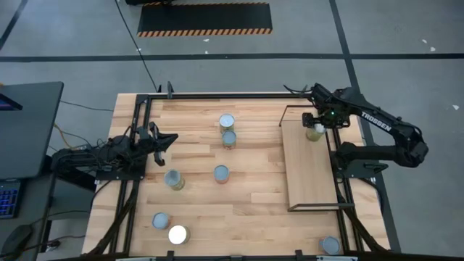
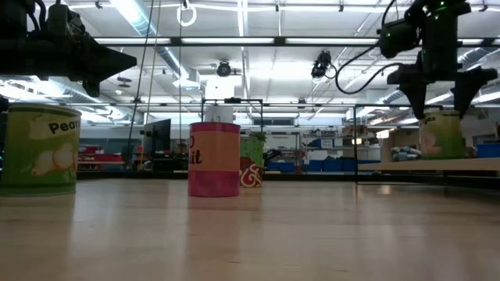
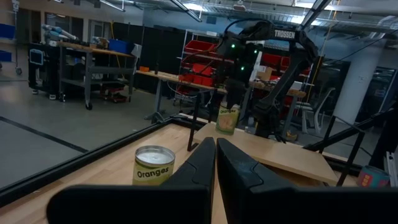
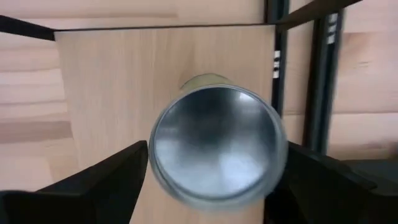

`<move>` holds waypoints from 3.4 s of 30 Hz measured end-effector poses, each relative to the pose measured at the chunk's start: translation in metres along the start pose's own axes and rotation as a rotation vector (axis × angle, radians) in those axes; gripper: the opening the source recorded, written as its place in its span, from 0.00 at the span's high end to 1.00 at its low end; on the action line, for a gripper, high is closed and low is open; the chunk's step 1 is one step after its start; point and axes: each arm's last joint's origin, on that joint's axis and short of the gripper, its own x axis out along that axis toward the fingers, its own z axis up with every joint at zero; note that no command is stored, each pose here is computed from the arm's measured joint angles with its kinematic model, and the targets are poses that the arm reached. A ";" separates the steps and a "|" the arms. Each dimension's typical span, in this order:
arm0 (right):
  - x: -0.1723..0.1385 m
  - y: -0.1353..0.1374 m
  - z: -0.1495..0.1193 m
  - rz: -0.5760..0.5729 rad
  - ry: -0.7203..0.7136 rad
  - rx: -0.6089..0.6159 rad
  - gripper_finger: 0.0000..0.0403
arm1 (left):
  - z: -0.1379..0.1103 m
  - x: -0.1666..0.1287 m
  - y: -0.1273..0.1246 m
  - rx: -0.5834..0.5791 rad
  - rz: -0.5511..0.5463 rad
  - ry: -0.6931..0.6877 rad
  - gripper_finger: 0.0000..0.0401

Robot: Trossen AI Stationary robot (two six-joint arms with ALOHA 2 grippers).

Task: Pick and place cans onto a shelf
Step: Put the top large canned oranges on the shelf, then put the large canned oranges on the shelf aligned with the other large canned oranges

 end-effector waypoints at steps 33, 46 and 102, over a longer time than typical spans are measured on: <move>-0.040 0.206 -0.038 0.594 -0.214 -0.383 0.11 | 0.002 0.000 0.000 -0.275 -0.004 -0.020 0.94; -0.038 0.294 -0.044 0.529 -0.389 -0.682 0.11 | 0.002 0.000 0.000 -0.324 0.011 -0.025 0.94; 0.081 0.338 -0.003 0.359 -0.370 -0.573 0.05 | 0.002 0.000 0.002 -0.345 0.079 -0.039 0.74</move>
